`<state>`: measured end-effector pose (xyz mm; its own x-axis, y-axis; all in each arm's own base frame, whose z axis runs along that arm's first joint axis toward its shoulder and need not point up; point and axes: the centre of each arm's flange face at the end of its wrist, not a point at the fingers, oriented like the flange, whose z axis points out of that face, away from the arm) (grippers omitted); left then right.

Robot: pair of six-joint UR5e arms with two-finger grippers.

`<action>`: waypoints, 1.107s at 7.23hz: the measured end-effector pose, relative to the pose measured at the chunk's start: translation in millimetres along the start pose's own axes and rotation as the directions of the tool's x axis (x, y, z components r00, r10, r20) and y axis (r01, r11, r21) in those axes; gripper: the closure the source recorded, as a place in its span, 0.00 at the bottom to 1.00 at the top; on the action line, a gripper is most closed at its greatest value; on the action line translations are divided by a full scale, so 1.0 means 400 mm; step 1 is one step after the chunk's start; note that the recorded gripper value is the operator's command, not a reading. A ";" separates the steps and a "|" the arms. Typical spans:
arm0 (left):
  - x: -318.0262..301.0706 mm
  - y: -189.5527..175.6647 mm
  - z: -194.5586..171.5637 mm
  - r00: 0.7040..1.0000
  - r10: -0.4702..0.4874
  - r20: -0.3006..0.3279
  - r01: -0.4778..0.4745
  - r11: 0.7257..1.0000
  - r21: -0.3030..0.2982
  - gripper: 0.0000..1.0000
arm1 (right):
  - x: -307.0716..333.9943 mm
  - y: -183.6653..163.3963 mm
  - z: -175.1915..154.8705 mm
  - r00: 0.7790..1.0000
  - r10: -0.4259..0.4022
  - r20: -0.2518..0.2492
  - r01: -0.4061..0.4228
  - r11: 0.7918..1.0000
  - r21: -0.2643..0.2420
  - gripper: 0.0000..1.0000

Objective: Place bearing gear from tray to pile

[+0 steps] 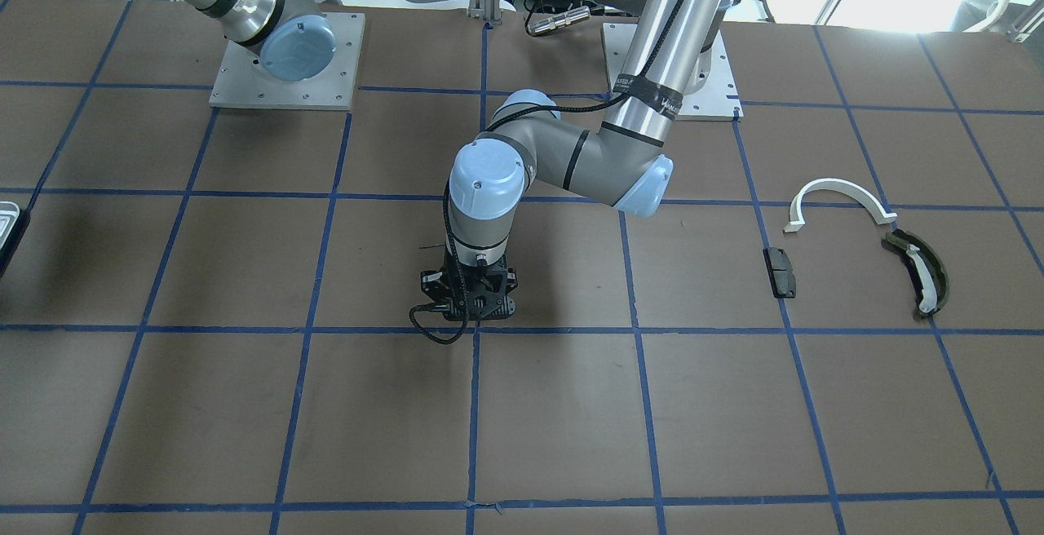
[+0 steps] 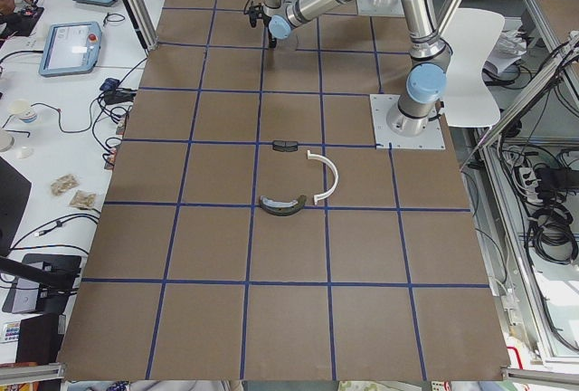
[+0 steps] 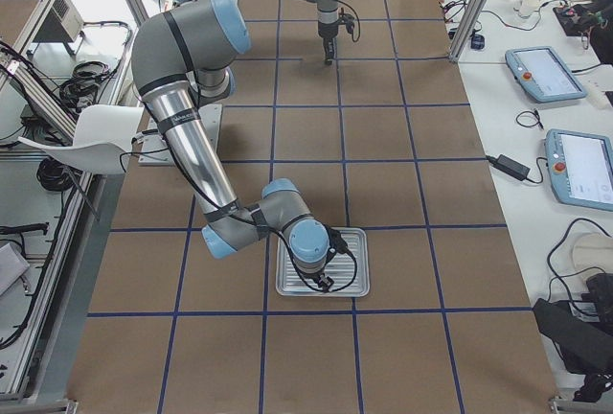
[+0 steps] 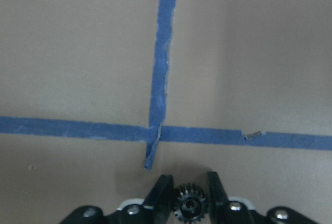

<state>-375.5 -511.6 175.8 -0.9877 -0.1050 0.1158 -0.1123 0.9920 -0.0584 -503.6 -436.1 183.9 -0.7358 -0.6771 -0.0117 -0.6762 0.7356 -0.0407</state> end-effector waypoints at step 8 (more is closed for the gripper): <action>-0.903 -0.355 -0.344 0.979 0.181 0.095 -0.169 0.978 -0.121 0.95 | -0.041 -0.031 -0.062 0.995 0.101 0.021 -0.101 0.995 -0.003 1.00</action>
<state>12.1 -604.9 278.7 -0.9975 0.0700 0.0087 0.0703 0.9966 0.0438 -484.2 -433.5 209.6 -0.7996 -0.5994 -0.0368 -0.5983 0.8004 -0.0363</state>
